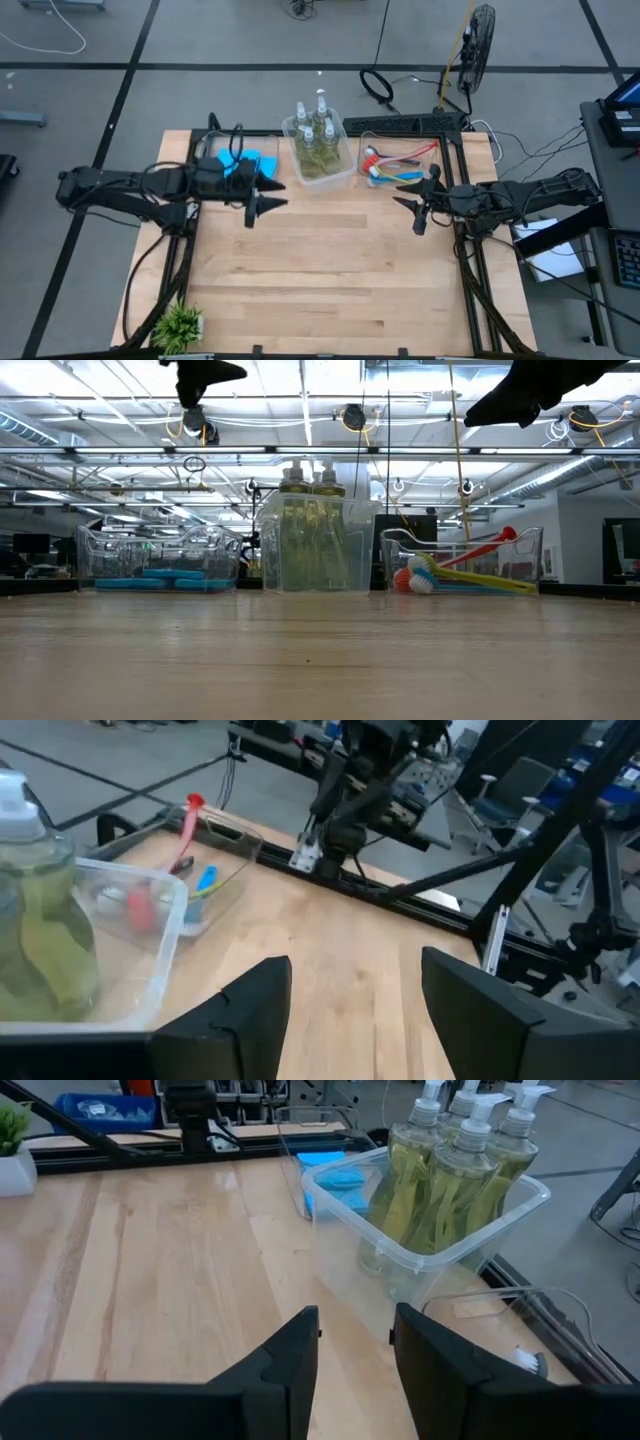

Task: Pick & Place Kitchen Sink Supplies
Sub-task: Return to home position

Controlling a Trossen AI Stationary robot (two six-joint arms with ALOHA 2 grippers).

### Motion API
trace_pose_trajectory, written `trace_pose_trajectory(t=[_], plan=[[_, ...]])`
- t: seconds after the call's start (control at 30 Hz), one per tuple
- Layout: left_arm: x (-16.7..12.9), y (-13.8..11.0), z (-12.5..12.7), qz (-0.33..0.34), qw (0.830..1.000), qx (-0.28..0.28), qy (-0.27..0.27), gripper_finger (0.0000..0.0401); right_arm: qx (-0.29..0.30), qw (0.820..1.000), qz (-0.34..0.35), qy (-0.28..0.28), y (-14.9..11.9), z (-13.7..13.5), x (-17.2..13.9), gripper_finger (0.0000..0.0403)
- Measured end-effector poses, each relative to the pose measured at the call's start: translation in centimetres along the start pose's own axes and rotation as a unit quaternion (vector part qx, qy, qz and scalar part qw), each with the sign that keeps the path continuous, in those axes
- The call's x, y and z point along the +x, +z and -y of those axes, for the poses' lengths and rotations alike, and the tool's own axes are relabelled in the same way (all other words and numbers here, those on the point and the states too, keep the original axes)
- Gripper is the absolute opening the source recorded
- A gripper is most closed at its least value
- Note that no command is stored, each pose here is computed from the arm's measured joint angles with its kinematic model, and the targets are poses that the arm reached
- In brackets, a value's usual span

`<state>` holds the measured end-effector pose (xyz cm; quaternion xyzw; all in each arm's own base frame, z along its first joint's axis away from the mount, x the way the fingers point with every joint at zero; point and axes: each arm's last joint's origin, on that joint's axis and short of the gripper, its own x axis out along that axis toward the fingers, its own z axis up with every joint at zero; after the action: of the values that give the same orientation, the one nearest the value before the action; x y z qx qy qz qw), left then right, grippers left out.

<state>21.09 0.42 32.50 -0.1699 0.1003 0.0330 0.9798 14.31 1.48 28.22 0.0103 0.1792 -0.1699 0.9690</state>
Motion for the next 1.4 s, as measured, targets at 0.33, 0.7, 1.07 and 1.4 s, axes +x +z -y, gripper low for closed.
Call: trace_pose_trajectory(t=[0.33, 0.7, 1.07, 1.4], plan=[[-6.8, -0.6, -0.3, 0.085, 0.995, 0.042, 0.002, 0.0225, 0.028, 0.999, 0.022, 0.030, 0.1, 1.0, -2.0, 0.0121], [-10.9, -6.3, -2.0, 0.116, 0.992, 0.044, -0.020, 0.0225, 0.061, 0.996, 0.057, 0.038, -0.7, 2.7, -4.8, 0.0118], [-11.9, -10.6, -3.4, 0.104, 0.992, 0.047, -0.047, 0.0225, 0.091, 0.986, 0.052, 0.133, -4.8, 2.2, -3.7, 0.0115], [-12.3, -11.2, -3.4, 0.086, 0.991, 0.088, -0.059, 0.0225, 0.109, 0.978, 0.107, 0.143, -6.9, 3.3, -4.9, 0.0114]])
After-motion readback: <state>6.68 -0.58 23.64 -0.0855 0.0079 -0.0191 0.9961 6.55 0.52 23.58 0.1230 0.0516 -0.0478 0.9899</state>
